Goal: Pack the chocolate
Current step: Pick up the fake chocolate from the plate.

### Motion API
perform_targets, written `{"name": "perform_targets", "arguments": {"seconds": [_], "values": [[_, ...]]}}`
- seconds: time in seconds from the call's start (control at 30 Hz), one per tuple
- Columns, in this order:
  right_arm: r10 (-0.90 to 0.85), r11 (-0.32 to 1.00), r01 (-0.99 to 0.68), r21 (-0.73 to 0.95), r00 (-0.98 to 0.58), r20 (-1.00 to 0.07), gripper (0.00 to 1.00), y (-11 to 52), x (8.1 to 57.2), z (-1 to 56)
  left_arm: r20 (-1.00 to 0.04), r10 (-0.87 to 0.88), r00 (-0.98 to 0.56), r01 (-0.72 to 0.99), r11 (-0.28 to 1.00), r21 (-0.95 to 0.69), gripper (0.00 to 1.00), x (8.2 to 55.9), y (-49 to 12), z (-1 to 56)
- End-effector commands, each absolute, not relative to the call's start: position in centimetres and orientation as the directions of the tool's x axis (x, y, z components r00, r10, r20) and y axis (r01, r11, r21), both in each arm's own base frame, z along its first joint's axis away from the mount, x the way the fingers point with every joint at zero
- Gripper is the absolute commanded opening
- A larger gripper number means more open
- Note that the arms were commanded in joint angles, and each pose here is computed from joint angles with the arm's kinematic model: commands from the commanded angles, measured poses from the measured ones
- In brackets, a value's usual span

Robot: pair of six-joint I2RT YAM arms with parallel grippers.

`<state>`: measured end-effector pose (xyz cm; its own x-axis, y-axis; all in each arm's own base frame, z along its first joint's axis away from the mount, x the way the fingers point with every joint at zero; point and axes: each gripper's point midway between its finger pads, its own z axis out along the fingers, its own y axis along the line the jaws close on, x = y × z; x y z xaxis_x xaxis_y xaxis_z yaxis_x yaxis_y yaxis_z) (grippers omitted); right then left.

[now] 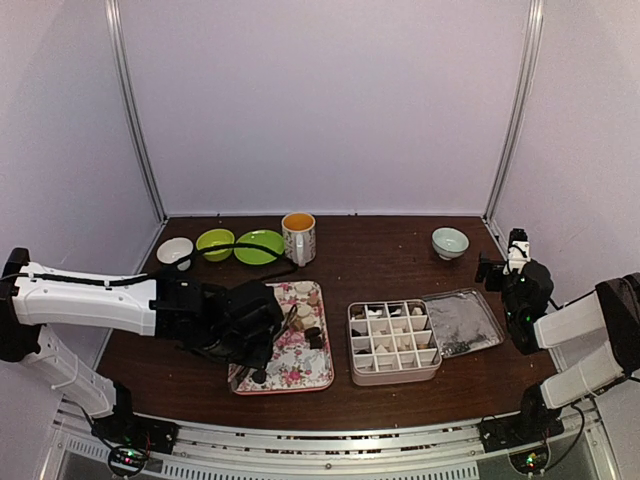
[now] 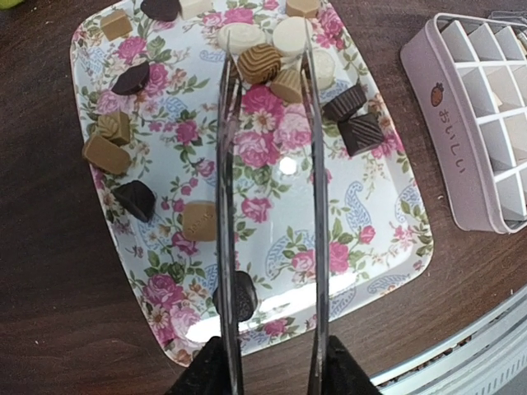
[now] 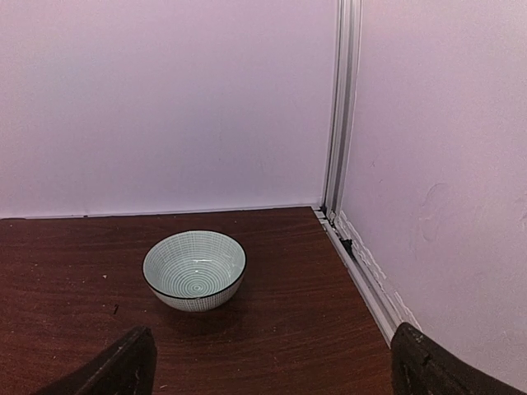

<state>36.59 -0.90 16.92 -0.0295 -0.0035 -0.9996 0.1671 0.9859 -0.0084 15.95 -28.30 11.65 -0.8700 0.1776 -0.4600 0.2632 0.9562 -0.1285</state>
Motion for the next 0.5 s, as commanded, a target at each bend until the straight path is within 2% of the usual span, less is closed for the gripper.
{"name": "perform_targets", "arguments": {"seconds": [0.0,0.47], "values": [[-0.001,0.985,0.174,-0.004,-0.018,-1.0,1.0,-1.1,36.9,17.4,-0.492,0.179,-0.852,0.27,0.955,-0.122,0.39,16.4,-28.2,12.5],[-0.001,0.985,0.174,-0.004,-0.019,-1.0,1.0,-1.1,36.9,17.4,-0.494,0.14,-0.858,0.222,0.969,-0.11,0.42,18.2,-28.7,12.0]]}}
